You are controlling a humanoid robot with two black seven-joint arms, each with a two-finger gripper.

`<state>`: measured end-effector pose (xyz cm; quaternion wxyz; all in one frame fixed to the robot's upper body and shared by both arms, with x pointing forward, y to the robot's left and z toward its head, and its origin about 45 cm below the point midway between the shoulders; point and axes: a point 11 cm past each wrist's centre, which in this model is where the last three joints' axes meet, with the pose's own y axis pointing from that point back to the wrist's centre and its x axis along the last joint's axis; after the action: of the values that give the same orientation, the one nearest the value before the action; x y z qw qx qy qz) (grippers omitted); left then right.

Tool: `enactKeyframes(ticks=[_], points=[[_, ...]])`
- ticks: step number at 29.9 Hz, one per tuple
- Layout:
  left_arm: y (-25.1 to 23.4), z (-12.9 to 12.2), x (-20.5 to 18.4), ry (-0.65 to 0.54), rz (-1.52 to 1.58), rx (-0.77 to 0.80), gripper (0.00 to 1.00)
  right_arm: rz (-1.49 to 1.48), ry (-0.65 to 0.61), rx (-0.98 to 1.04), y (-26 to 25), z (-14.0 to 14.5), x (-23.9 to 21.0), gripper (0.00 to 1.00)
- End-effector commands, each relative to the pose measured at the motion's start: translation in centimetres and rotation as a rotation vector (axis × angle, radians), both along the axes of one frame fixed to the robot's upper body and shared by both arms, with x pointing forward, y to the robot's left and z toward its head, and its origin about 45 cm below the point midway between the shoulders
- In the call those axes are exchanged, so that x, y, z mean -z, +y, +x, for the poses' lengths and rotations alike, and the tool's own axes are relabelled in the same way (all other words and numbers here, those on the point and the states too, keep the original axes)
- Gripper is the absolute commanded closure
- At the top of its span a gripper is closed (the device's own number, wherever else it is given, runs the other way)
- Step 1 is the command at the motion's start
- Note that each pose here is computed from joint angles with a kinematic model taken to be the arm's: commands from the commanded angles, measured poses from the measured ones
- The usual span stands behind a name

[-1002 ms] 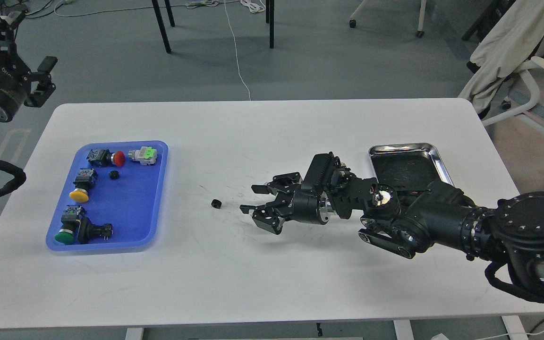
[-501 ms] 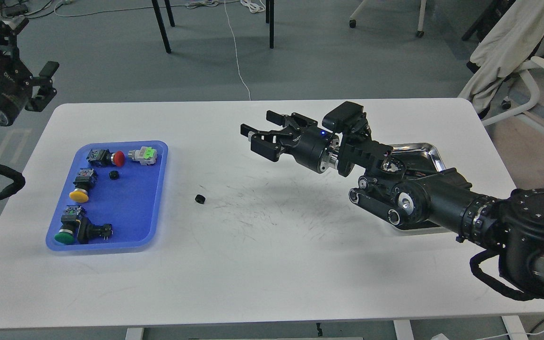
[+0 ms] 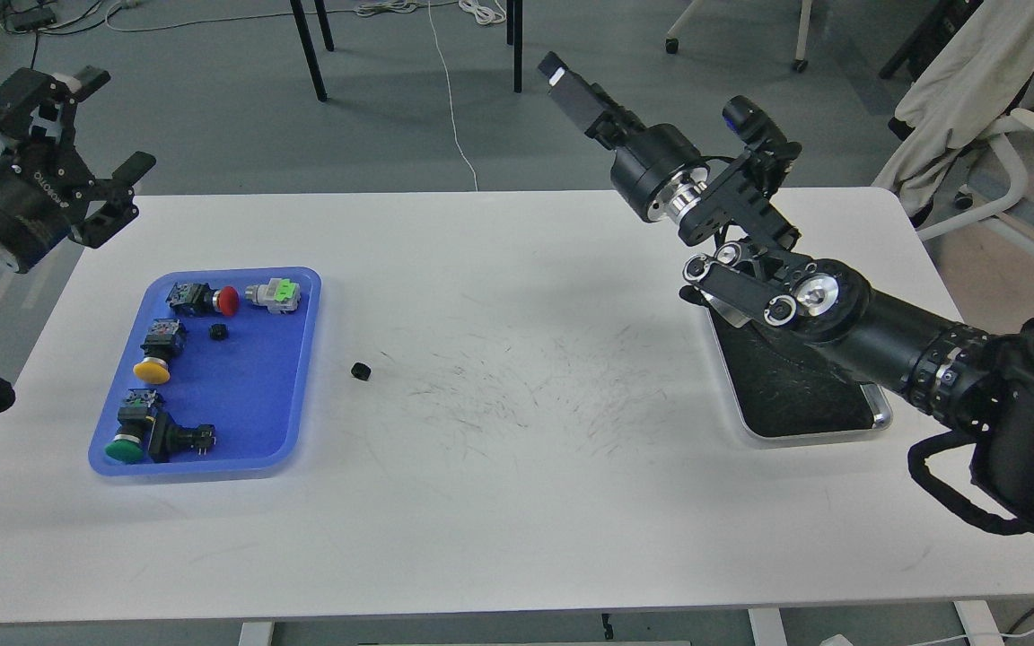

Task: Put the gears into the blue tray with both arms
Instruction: 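Raise the right arm away from the table toward its rest pose, then reach the left gripper from the blue tray toward the black part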

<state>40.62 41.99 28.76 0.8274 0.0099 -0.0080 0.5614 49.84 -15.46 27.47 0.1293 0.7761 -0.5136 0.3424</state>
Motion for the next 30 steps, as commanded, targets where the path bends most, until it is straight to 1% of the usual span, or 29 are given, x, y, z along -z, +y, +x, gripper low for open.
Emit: enactKeyframes(ticks=[1,6,10,13,17,20,23,27,30], points=[[-0.9,-0.4,0.4,0.008,0.047,0.033,0.02,0.066,0.003,0.093,-4.0,0.9,-1.3,0.08],[-2.6,-1.1,0.9,0.007,0.153,0.121,0.03,0.188,0.010,0.213,-9.7,1.5,-3.4,0.07],[-2.9,-2.1,1.6,0.017,0.244,0.170,0.04,0.282,0.030,0.298,-13.7,1.6,-4.3,0.07],[-4.1,-3.0,2.5,0.020,0.315,0.234,0.06,0.381,0.060,0.381,-17.8,1.2,-4.5,0.06],[-5.9,-4.5,4.3,0.019,0.418,0.316,0.07,0.447,0.117,0.443,-20.4,0.2,-2.3,0.05],[-7.4,-5.1,5.1,-0.005,0.488,0.381,0.09,0.471,0.125,0.500,-22.9,-0.5,-1.8,0.05],[-8.9,-6.1,6.2,-0.017,0.564,0.465,0.10,0.521,0.158,0.526,-24.2,-1.3,-0.6,0.05],[-10.2,-6.5,7.4,-0.051,0.659,0.526,0.11,0.571,0.161,0.562,-26.1,-2.0,-0.2,0.05],[-11.6,-6.7,8.3,-0.075,0.681,0.560,0.11,0.594,0.178,0.582,-26.8,-2.7,1.0,0.05]])
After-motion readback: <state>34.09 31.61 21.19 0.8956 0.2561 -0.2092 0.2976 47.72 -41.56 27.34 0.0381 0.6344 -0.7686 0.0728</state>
